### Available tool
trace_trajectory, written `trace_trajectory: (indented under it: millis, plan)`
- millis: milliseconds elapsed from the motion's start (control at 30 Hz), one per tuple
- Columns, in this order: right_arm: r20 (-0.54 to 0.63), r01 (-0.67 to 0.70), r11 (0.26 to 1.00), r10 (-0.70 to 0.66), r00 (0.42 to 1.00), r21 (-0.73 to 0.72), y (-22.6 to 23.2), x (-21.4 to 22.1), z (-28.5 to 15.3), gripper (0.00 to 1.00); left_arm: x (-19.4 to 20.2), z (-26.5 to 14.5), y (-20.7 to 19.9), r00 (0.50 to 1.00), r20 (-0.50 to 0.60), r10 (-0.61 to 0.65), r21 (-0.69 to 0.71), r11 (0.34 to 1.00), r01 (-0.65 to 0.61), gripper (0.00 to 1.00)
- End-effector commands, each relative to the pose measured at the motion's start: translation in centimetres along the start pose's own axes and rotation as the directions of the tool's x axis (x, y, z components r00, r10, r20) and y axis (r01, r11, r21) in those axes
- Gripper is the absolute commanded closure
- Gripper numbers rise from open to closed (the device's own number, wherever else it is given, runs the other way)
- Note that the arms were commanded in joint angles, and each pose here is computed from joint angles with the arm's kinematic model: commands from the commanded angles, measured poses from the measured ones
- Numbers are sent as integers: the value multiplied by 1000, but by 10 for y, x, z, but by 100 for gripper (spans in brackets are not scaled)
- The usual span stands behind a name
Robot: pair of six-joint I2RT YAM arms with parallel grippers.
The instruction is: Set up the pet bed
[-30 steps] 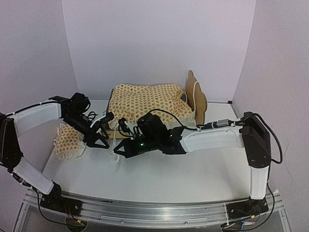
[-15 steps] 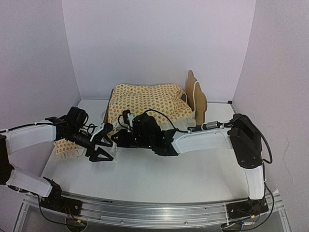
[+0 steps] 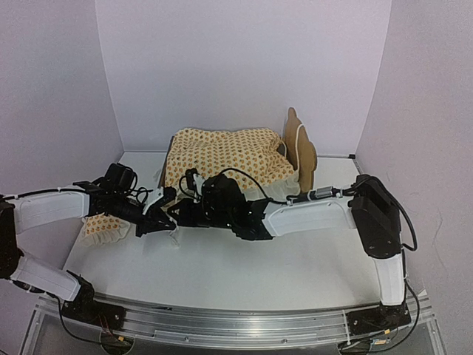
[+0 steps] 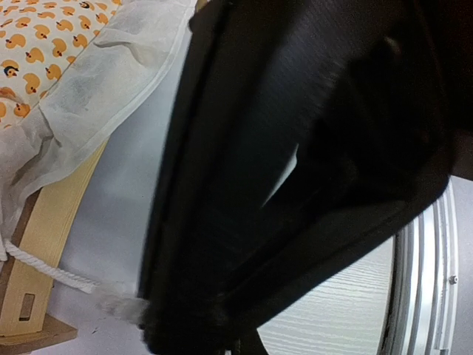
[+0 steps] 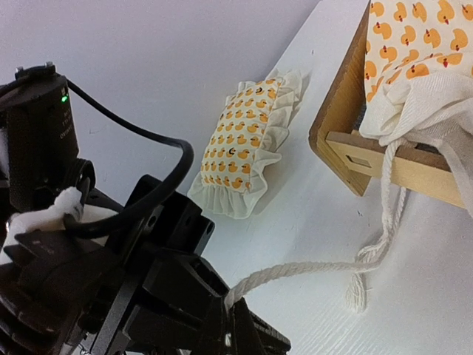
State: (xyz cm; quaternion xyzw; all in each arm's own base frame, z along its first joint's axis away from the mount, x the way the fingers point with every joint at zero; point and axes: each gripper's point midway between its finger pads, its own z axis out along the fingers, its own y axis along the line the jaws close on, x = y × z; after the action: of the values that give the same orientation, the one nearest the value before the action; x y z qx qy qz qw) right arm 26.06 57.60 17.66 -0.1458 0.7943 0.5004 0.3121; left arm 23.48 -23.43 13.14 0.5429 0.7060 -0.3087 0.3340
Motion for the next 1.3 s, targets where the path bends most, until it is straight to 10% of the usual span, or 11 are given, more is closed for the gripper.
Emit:
trace_trajectory:
  millis: [0, 200, 833, 1267]
  plan:
    - [-49, 91, 996, -90, 995, 3, -5, 6, -12, 74, 35, -16, 23, 979, -198, 42, -119, 991, -67, 100]
    - [-43, 196, 935, -192, 980, 296, -63, -5, -24, 62, 100, -30, 29, 904, -424, 52, -116, 987, -111, 100]
    - [114, 215, 888, -283, 952, 407, -97, -29, 76, 61, 43, -33, 56, 953, -299, 38, -158, 984, -88, 100]
    - [106, 273, 880, -337, 935, 389, -96, -37, 73, 100, 15, -34, 89, 969, -248, -9, -252, 966, -55, 100]
